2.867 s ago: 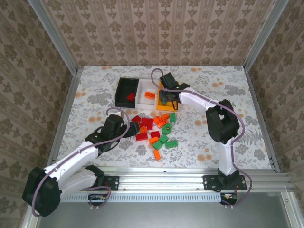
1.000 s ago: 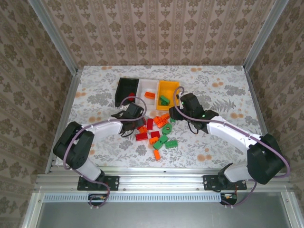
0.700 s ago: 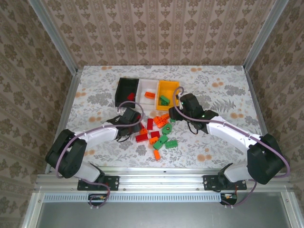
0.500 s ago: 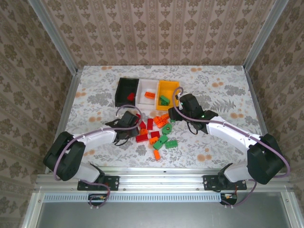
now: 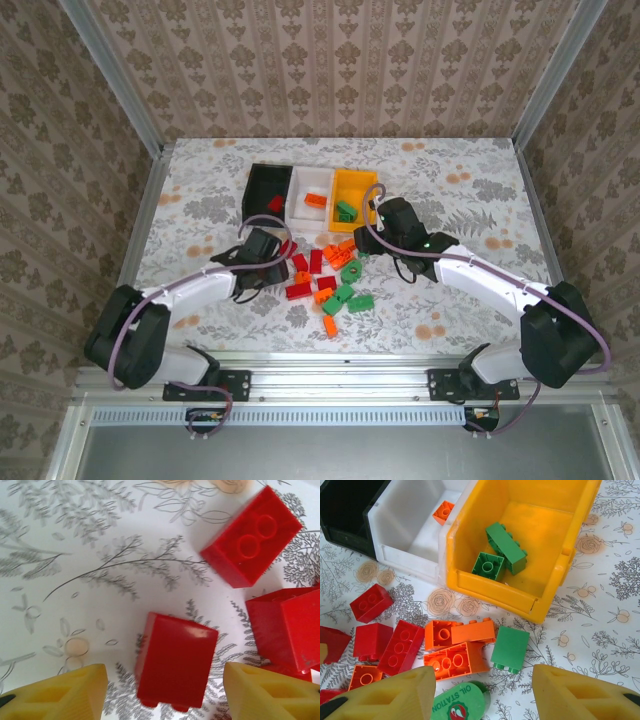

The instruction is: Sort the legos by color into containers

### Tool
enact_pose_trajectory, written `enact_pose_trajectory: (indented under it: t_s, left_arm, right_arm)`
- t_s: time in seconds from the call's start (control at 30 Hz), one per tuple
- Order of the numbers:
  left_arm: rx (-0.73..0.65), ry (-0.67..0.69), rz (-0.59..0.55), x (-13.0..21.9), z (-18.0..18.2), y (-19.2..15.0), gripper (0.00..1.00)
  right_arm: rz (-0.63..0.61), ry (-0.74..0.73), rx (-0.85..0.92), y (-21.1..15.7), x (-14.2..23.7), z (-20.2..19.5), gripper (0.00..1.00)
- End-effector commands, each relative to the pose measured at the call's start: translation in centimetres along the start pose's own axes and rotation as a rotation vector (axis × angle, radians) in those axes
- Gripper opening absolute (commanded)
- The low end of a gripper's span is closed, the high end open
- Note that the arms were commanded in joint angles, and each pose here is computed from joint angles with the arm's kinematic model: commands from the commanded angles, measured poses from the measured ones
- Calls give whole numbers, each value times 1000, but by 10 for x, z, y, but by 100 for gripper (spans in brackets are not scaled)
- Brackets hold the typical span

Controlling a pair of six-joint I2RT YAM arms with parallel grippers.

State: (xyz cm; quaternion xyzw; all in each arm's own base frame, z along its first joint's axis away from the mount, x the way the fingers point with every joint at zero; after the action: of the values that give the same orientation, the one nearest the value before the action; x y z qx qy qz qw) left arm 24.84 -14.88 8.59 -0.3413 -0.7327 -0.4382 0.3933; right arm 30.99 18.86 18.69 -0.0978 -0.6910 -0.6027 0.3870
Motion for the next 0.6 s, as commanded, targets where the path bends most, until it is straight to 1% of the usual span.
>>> enact_pose_trajectory:
  t_s: [0.0,0.17,0.43,0.57]
  left_arm:
    - [-87,2,42,-5,-7,3,62]
    - [-102,37,58,-14,-4,2,55]
    - [-127,52,57,-17,-3,3,19]
    - [-124,41,65,-9,-6,8,14]
  right_arm:
    - [-15,15,-2,1,3,3,55]
    - [-17,14,-2,1,3,3,55]
    - [-19,16,-2,1,3,3,55]
    - [-20,28,-7,1,3,5,55]
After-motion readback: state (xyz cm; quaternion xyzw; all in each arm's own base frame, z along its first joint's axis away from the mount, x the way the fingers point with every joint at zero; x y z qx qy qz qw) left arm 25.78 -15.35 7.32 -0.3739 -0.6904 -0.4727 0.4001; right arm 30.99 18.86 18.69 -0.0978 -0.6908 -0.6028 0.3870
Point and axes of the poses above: each hand's point on the last joint's axis, 136 mm out from that joint toward the fingers, its own x axis back along the fingers, its own z axis along the line the jaws close on, y = z × x, the point moved 5 cm from there along x, back along the fingers, and after that the axes turned 13 degrees about x, right-handed, at the moved point
